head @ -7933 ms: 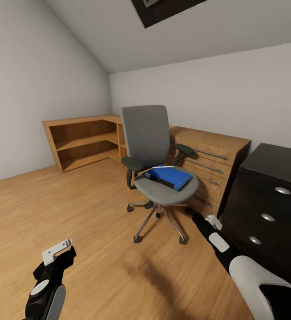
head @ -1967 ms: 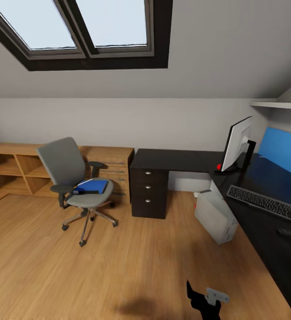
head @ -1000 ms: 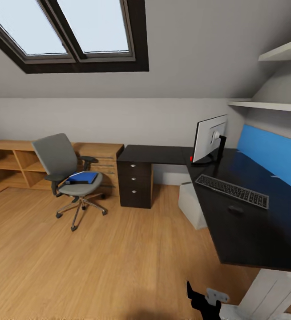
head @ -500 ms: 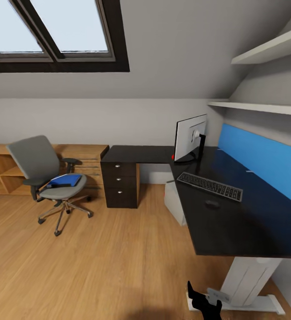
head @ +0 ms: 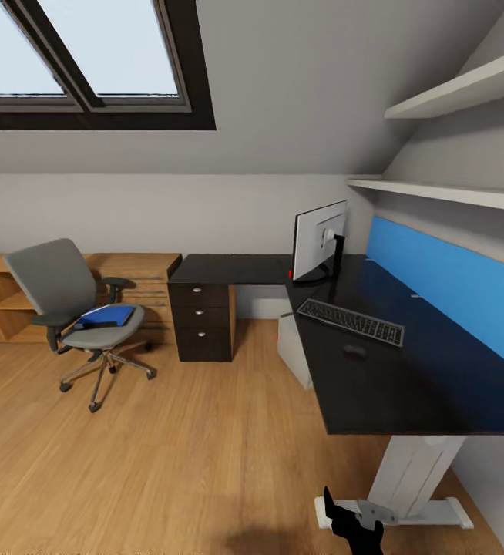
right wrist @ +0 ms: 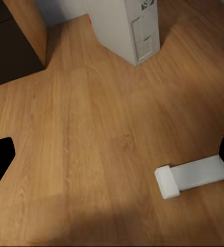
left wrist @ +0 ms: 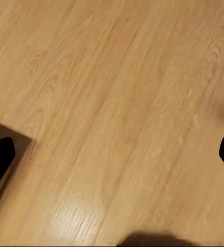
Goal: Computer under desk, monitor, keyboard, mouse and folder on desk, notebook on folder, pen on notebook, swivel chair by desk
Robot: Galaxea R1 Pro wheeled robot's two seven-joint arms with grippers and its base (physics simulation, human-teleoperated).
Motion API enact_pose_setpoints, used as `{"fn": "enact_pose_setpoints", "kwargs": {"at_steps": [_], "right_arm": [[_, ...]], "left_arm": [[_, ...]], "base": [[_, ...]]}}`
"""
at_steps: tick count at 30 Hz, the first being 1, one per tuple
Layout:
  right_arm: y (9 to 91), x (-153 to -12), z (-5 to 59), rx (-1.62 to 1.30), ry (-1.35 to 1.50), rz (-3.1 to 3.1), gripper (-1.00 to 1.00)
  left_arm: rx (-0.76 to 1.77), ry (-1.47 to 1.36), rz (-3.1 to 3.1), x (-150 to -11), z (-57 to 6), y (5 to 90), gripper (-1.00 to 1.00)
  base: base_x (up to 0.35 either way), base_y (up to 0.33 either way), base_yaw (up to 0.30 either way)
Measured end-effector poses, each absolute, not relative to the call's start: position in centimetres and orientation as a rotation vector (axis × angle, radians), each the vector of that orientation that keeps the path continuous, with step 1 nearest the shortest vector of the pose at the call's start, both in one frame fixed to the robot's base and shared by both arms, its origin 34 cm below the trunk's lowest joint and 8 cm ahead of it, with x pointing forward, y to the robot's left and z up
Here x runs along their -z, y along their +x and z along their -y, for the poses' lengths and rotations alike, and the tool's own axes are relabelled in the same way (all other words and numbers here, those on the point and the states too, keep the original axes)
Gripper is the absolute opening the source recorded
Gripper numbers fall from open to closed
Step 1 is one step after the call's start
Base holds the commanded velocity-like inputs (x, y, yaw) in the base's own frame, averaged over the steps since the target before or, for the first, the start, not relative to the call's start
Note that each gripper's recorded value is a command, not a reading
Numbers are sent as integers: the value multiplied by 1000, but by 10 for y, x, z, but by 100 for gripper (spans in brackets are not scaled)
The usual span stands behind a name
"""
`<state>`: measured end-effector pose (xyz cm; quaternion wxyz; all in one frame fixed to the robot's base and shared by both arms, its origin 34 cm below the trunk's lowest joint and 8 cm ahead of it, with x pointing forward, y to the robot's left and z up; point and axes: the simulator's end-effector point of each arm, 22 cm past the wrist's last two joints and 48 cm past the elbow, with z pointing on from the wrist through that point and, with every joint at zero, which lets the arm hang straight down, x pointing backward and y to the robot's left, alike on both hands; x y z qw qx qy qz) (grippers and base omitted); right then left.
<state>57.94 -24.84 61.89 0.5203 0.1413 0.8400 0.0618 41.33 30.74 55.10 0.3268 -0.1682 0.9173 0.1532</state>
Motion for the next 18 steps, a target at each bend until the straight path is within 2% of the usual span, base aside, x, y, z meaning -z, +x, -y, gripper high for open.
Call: {"fn": "enact_pose_setpoints", "kwargs": {"at_steps": [18], "right_arm": [[579,-647,249,-147,337,-2013,100]], "left_arm": [[-400,-437,-2404,-579,-307,413,100]], "base": [[-332,0,0]]}}
